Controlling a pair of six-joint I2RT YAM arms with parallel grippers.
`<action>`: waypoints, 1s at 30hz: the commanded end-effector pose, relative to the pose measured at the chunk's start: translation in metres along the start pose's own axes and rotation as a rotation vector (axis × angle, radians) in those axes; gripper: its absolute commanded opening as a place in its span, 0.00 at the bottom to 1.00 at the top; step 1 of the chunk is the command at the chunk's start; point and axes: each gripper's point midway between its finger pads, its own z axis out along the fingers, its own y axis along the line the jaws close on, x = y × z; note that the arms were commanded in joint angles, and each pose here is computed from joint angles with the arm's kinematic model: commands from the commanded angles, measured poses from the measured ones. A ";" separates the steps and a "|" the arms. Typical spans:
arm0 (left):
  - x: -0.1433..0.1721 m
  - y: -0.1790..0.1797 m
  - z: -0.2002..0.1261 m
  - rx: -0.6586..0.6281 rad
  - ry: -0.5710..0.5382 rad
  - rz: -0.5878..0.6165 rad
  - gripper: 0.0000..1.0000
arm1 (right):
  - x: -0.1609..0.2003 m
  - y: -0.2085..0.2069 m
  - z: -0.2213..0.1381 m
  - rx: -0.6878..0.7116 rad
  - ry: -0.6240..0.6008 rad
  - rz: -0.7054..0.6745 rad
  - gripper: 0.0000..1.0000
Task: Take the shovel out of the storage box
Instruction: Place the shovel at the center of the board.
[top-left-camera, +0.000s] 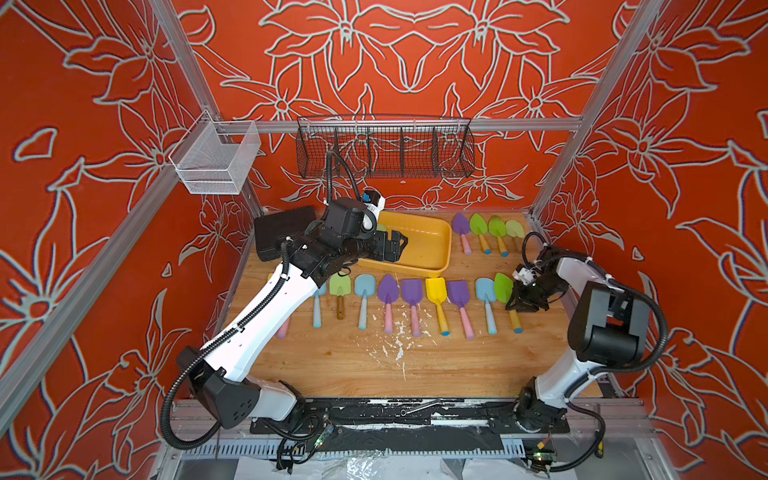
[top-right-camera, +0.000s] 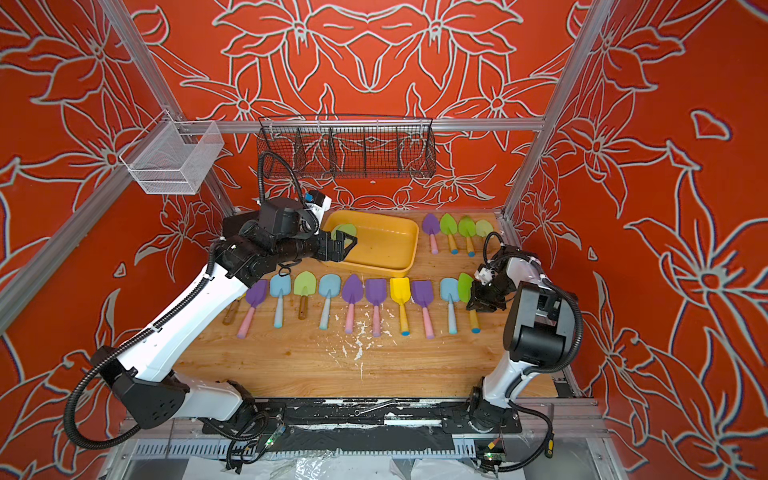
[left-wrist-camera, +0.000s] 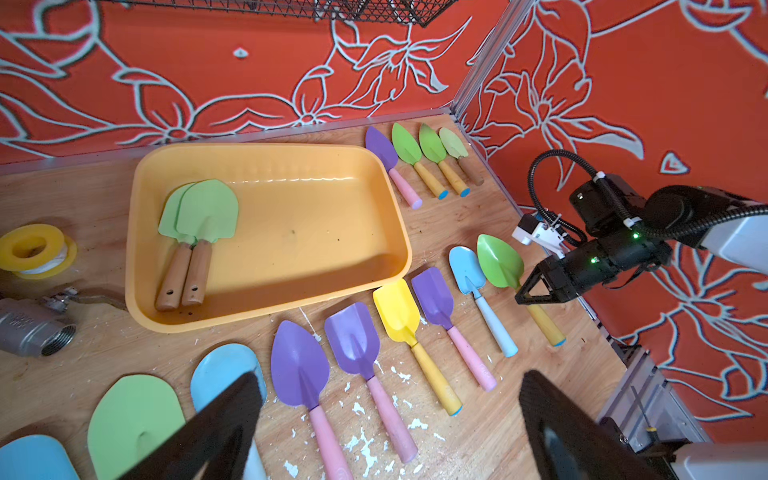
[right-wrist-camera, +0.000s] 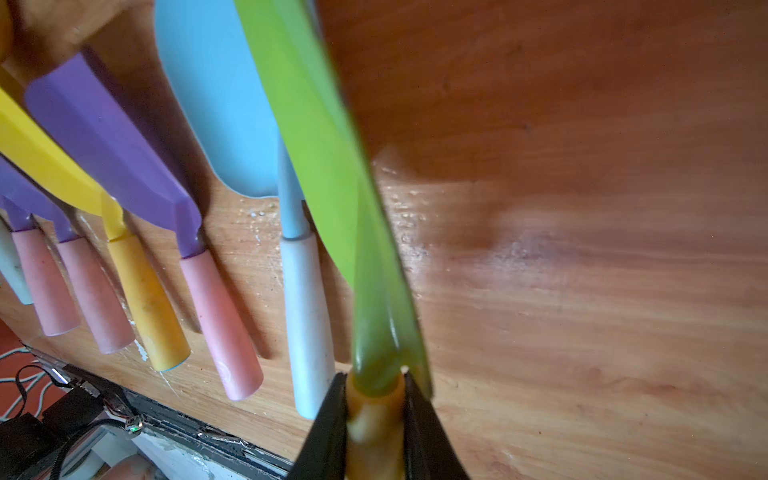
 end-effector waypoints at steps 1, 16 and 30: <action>-0.005 -0.002 -0.008 0.020 -0.030 -0.007 0.97 | -0.005 -0.006 -0.007 0.012 -0.001 -0.016 0.00; -0.003 0.007 0.002 0.000 -0.007 -0.026 0.97 | -0.016 -0.020 0.005 -0.044 0.013 0.050 0.00; 0.002 0.009 0.004 -0.003 0.008 -0.042 0.97 | -0.019 -0.034 0.021 -0.010 0.071 0.080 0.15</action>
